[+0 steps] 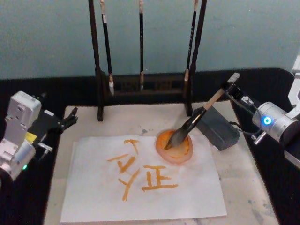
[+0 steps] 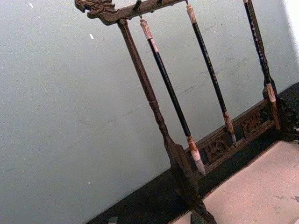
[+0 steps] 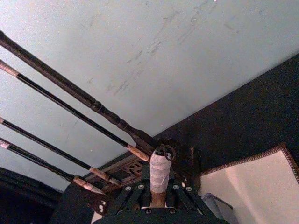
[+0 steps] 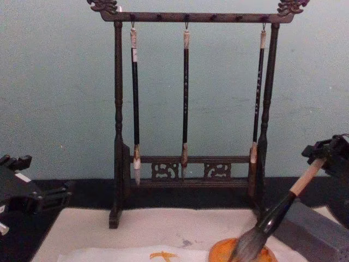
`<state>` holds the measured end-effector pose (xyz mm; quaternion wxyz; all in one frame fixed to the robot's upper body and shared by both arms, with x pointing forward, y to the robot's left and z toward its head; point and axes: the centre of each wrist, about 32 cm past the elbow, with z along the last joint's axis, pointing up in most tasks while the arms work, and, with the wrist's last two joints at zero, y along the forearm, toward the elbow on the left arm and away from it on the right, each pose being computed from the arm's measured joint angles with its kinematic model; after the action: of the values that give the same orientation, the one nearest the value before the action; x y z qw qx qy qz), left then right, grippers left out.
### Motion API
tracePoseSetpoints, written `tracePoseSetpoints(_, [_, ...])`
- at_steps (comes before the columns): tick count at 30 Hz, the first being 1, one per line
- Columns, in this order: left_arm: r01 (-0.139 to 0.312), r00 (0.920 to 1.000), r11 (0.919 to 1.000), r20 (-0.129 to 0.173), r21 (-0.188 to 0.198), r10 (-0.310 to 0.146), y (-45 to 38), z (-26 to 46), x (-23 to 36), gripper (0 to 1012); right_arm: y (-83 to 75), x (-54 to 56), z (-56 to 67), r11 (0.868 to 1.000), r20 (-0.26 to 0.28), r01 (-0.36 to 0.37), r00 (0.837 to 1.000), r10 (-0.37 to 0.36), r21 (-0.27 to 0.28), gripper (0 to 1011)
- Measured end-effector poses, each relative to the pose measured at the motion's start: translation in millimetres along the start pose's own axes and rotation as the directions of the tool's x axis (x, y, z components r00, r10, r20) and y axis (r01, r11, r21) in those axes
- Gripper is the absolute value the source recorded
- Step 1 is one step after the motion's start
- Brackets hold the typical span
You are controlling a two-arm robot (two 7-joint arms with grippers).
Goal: Pick up the brush from the inkstone, write on the paper, then place the brush back to its original position.
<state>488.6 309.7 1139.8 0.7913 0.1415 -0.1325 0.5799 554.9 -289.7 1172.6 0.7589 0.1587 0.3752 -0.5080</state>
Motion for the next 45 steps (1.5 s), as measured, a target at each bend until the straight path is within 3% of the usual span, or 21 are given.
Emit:
tracePoseSetpoints(12, [0.0,1.0,1.0,0.0,0.0,0.0,0.0,0.0,0.0,1010,1.8,2.6,-0.5,1.0,-0.032,0.016,0.999,-0.016,-0.015,169])
tracePoseSetpoints(27, [0.0,1.0,1.0,0.0,0.0,0.0,0.0,0.0,0.0,1010,2.0,2.9,-0.2,1.0,-0.035,0.019,0.999,-0.02,-0.017,171])
tracePoseSetpoints(34, [0.0,1.0,1.0,0.0,0.0,0.0,0.0,0.0,0.0,1010,1.9,2.9,-0.3,1.0,-0.035,0.018,0.999,-0.019,-0.016,344])
tracePoseSetpoints(41, [0.0,1.0,1.0,0.0,0.0,0.0,0.0,0.0,0.0,1010,1.8,2.8,-0.4,1.0,-0.035,0.017,0.999,-0.018,-0.016,613])
tracePoseSetpoints(45, [0.0,1.0,1.0,0.0,0.0,0.0,0.0,0.0,0.0,1009,1.8,2.9,-0.5,1.0,-0.035,0.017,0.999,-0.018,-0.016,715])
